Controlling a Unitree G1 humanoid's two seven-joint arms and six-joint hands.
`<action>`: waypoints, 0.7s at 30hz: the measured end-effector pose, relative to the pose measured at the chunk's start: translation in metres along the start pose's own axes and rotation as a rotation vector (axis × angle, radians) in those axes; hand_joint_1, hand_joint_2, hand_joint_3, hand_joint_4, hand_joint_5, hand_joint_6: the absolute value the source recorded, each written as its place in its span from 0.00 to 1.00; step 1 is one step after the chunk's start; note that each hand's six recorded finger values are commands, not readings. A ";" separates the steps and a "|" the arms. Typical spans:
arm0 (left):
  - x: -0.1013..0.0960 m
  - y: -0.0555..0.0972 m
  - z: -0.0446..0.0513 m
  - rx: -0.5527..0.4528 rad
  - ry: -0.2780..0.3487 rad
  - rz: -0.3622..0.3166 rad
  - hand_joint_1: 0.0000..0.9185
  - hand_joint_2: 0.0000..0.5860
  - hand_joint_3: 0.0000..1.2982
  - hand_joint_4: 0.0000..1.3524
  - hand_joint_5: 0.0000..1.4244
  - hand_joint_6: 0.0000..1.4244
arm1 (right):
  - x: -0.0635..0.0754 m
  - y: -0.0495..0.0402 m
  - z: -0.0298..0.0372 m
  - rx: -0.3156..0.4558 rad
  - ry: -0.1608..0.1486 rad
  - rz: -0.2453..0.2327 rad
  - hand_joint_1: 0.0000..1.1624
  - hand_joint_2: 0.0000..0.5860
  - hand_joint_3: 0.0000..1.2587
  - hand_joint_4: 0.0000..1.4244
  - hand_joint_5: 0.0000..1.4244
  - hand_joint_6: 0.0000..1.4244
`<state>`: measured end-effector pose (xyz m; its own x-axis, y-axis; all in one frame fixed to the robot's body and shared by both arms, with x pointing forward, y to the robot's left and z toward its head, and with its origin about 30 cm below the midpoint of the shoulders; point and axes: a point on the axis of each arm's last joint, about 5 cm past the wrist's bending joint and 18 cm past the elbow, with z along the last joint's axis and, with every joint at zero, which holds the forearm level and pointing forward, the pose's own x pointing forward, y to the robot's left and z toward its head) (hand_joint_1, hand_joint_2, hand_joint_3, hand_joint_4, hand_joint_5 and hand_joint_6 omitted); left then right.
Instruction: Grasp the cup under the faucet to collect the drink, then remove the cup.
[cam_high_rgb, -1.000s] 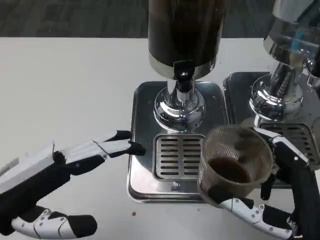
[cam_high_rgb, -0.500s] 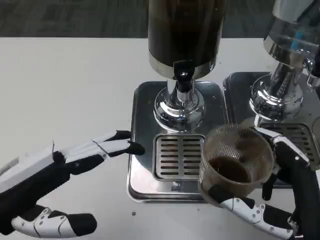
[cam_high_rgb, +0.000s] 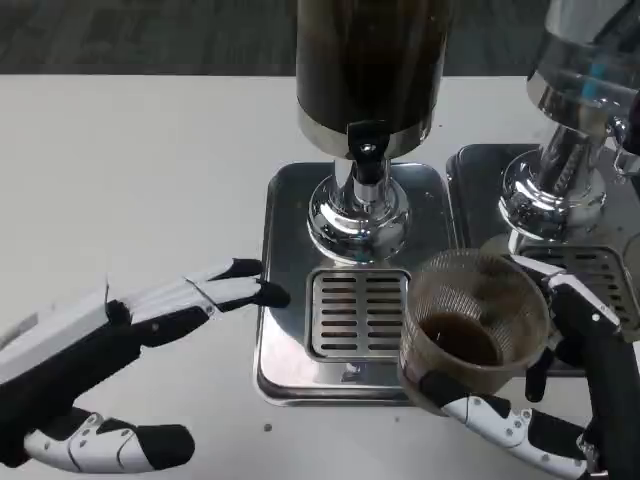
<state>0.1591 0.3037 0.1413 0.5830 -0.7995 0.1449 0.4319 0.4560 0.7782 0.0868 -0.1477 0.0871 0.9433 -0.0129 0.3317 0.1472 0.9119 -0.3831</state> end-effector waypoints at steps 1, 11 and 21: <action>0.000 0.000 0.0000 0.000 0.000 0.000 0.00 0.25 0.13 0.04 0.03 0.10 | 0.000 -0.0001 0.0000 0.000 0.000 0.000 0.62 0.38 0.54 0.53 0.62 0.87; 0.000 -0.001 -0.0005 -0.008 0.006 0.003 0.00 0.25 0.13 0.04 0.03 0.10 | 0.000 -0.0007 -0.0003 0.000 0.001 -0.004 0.62 0.38 0.54 0.53 0.62 0.87; 0.000 0.000 -0.0006 -0.014 0.004 0.015 0.00 0.25 0.14 0.04 0.03 0.10 | 0.001 -0.0006 -0.0002 0.001 -0.001 -0.005 0.62 0.38 0.54 0.53 0.62 0.86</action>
<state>0.1592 0.3040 0.1406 0.5925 -0.7908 0.1536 0.4329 0.4734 0.7671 0.0875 -0.1484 0.0874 0.9421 -0.0174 0.3349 0.1521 0.9122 -0.3805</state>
